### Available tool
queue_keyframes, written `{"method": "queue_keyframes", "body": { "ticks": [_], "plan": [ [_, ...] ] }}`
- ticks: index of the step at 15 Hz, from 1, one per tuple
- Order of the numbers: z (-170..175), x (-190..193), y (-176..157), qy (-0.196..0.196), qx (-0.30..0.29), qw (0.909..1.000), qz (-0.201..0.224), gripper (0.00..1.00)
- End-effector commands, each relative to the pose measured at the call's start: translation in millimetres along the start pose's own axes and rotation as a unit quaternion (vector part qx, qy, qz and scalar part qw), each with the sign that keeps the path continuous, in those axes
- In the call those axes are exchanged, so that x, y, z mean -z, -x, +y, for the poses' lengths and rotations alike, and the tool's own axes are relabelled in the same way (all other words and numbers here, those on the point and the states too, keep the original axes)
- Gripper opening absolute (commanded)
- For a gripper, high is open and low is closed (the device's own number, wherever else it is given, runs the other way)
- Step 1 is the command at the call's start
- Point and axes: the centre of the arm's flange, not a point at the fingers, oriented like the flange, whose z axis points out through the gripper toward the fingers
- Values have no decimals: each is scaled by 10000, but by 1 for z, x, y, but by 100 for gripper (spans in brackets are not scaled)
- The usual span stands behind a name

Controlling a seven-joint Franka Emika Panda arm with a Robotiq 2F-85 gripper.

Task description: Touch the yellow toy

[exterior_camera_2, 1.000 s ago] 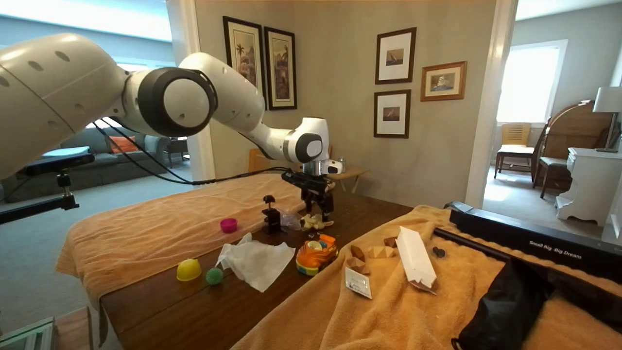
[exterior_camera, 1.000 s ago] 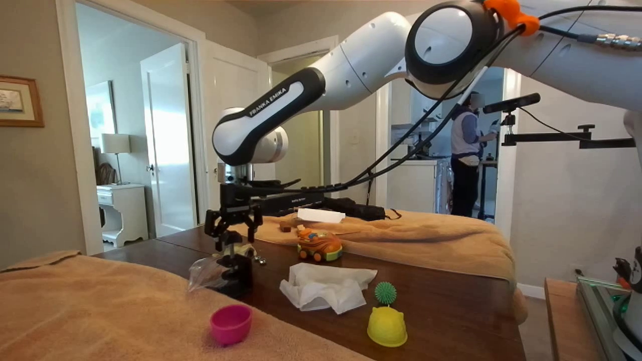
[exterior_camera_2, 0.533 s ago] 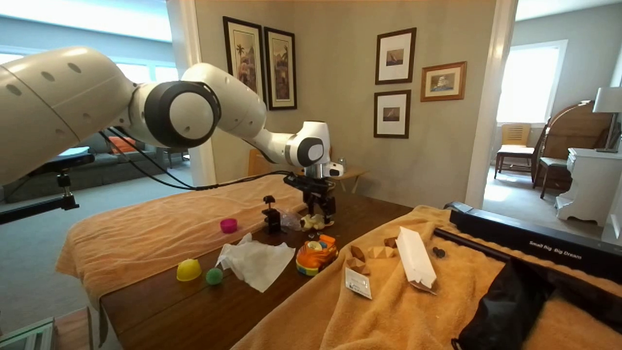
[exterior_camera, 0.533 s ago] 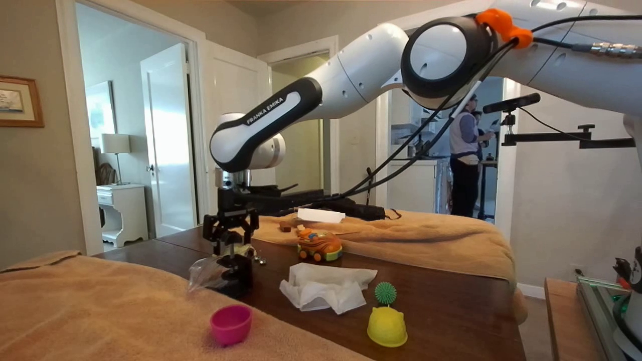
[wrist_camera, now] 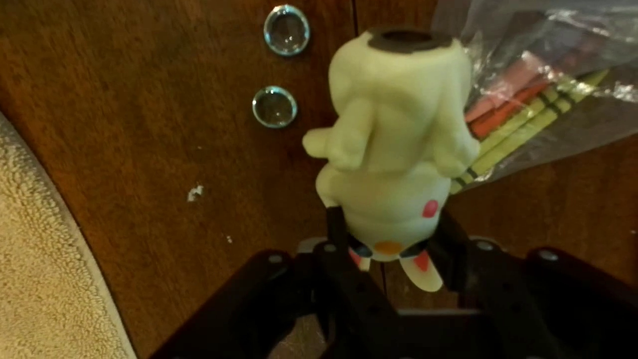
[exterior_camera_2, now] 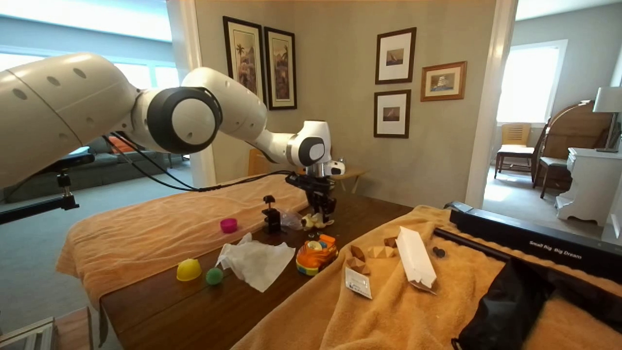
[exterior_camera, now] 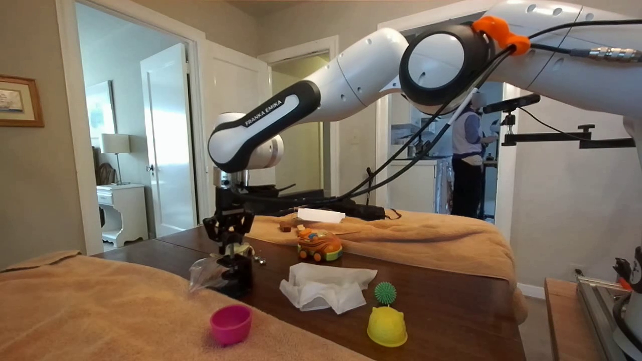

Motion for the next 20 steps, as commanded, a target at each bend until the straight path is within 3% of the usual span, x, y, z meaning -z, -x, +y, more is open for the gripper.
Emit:
{"method": "queue_keyframes", "body": {
  "ticks": [1, 6, 20],
  "plan": [
    [-8, -3, -18, 194, 133, 9997, 62, 19],
    [-8, -4, -18, 351, 159, 9992, 93, 4],
    [-5, -3, -19, 523, 168, 9984, 136, 4]
  ]
}}
